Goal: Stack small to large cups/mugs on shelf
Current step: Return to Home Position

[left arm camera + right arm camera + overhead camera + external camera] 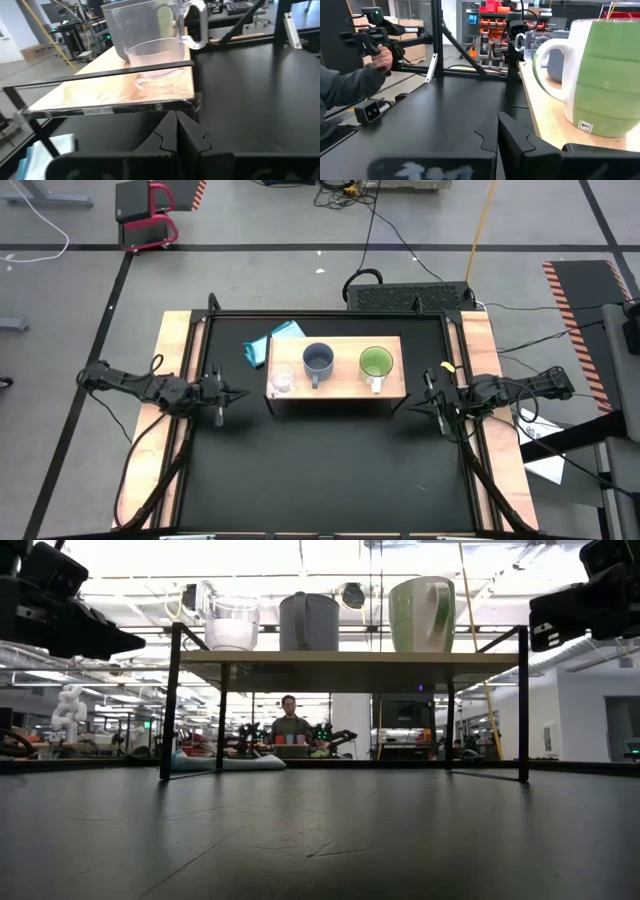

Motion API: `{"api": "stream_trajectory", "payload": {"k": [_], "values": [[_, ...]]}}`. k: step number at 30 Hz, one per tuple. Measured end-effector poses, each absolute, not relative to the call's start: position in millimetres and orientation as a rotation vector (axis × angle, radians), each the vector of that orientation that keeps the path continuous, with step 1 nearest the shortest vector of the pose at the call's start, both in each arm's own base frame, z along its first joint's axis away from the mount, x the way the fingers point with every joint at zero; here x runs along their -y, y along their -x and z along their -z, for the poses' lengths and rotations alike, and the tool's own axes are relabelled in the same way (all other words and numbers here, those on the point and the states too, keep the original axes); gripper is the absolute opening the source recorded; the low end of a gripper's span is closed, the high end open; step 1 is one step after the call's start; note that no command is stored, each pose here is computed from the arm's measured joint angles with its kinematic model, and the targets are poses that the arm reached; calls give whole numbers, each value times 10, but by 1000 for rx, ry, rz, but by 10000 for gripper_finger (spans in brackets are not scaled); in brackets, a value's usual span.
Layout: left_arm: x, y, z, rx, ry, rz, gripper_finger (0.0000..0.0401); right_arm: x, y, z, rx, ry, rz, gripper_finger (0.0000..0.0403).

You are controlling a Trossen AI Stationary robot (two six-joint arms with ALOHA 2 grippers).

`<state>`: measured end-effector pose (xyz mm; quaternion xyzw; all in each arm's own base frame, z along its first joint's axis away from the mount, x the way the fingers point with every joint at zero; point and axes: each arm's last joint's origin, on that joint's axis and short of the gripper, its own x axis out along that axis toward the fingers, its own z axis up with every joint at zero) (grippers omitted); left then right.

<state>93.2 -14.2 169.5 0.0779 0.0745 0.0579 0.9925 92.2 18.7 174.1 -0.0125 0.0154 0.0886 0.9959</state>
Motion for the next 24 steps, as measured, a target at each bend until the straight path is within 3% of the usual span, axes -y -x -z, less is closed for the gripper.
{"api": "stream_trajectory", "payload": {"k": [12,18,24], "values": [[61,-944,-1694,-156,-148,-171,2,-163,-926,-1759,-14,17,-97,0],[118,-949,-1681,-158,-138,86,5,-177,-923,-1733,-39,44,-146,0],[125,-948,-1679,-157,-137,111,6,-193,-935,-1670,-49,45,-190,0]]}}
